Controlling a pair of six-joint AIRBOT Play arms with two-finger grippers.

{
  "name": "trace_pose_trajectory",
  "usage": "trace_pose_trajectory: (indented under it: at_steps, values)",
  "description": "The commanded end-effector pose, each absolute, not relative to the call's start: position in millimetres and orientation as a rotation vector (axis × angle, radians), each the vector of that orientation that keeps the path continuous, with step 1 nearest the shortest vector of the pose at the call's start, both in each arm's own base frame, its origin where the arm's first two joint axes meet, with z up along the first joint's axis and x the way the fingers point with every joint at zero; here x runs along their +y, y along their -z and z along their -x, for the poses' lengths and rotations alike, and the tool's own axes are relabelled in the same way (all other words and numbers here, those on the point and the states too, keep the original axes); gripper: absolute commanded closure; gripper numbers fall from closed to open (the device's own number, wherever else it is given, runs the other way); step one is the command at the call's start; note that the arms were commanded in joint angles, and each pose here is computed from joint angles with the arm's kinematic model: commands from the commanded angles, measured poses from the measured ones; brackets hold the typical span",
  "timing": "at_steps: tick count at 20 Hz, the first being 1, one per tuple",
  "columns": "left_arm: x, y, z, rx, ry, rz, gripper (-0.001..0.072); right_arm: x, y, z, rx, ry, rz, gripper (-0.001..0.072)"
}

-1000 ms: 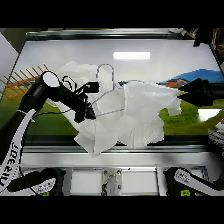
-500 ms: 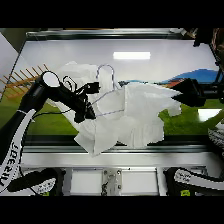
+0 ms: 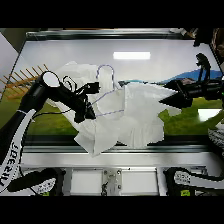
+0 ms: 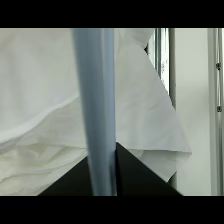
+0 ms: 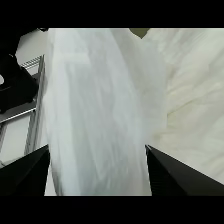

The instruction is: Fold the clothes and pants, and hang the long-sleeved shirts on hangers.

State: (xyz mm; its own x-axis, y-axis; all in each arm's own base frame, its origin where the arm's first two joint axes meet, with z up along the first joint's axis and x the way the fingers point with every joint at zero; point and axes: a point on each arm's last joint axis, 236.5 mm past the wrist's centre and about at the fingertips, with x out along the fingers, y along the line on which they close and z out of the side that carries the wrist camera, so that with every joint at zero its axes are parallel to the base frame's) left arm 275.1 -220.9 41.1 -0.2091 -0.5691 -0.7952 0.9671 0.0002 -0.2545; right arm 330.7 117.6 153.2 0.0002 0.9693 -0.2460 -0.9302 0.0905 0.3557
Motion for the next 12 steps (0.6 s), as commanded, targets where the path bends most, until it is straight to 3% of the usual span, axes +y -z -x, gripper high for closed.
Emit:
trace_pose_trajectory:
  at_steps: [1,12]
  values:
    - [-221.0,-41.4,-275.1,0.949,1.550,-0.573,0.0694,128.4,-151.7,-326.7,0.492,-1.534,-0.107,0.0079]
    - [-221.0,-41.5,-275.2,0.949,1.550,-0.574,0.0693,130.0,-151.6,-326.2,0.494,-1.538,-0.106,0.0079]
